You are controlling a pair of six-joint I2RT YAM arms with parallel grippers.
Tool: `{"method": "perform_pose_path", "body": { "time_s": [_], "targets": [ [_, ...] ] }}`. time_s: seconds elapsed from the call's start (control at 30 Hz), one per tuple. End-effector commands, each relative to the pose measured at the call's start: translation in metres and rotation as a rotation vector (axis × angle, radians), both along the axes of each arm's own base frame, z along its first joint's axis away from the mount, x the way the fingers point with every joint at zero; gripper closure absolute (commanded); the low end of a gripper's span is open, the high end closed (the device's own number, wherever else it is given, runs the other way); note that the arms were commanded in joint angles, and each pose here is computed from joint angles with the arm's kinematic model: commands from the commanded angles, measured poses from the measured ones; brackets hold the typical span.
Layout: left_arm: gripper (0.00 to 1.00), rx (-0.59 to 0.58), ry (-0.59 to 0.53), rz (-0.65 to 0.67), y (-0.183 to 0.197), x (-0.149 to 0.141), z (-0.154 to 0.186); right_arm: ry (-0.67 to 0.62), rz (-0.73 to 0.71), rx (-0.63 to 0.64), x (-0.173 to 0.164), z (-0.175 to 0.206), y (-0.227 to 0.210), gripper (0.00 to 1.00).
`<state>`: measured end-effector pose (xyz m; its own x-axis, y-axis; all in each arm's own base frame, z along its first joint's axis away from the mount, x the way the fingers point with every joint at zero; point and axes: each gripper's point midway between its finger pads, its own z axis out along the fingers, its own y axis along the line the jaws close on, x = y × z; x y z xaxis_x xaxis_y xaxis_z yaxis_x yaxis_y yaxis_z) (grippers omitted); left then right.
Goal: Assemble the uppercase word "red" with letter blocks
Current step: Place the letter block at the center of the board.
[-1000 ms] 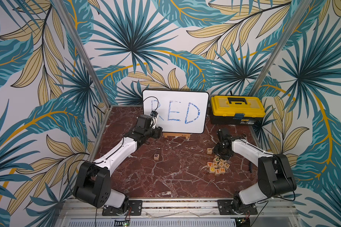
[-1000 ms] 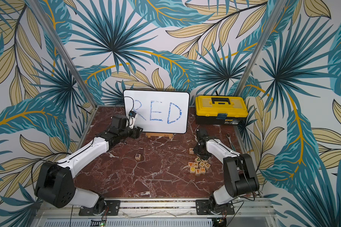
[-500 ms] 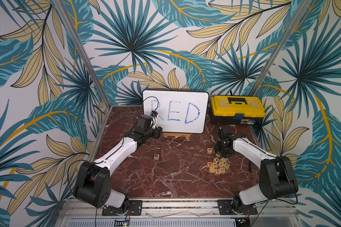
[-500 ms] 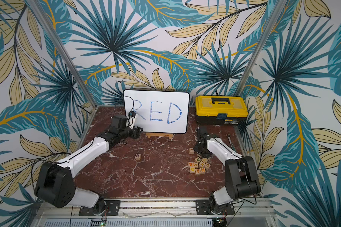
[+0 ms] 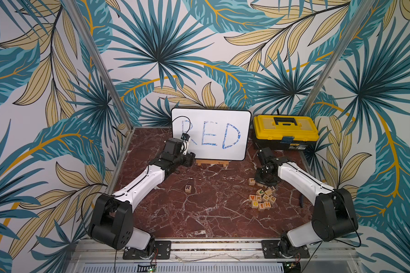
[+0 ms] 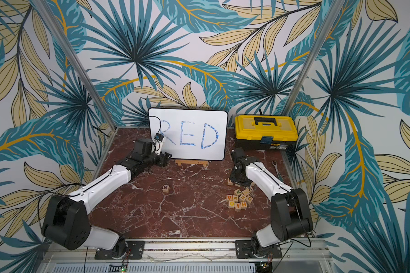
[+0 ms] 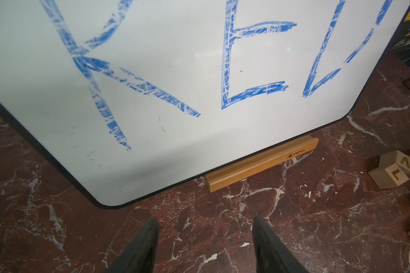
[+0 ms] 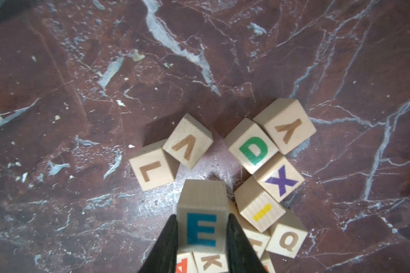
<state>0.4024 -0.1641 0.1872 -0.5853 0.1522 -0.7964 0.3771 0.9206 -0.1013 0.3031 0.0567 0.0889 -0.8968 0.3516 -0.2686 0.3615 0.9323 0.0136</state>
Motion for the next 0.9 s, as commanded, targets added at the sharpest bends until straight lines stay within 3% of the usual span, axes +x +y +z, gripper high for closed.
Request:
{"method": "perform_pose_path", "body": {
  "time_s": [0.0, 0.87],
  "targets": [
    [0.36, 0.0, -0.003, 0.002, 0.002, 0.001, -0.002, 0.008, 0.084, -0.047, -0.003, 0.013, 0.009, 0.68],
    [0.36, -0.026, -0.001, 0.013, 0.009, 0.0, -0.002, 0.033, 0.457, -0.023, 0.018, 0.002, 0.148, 0.68]
  ]
}}
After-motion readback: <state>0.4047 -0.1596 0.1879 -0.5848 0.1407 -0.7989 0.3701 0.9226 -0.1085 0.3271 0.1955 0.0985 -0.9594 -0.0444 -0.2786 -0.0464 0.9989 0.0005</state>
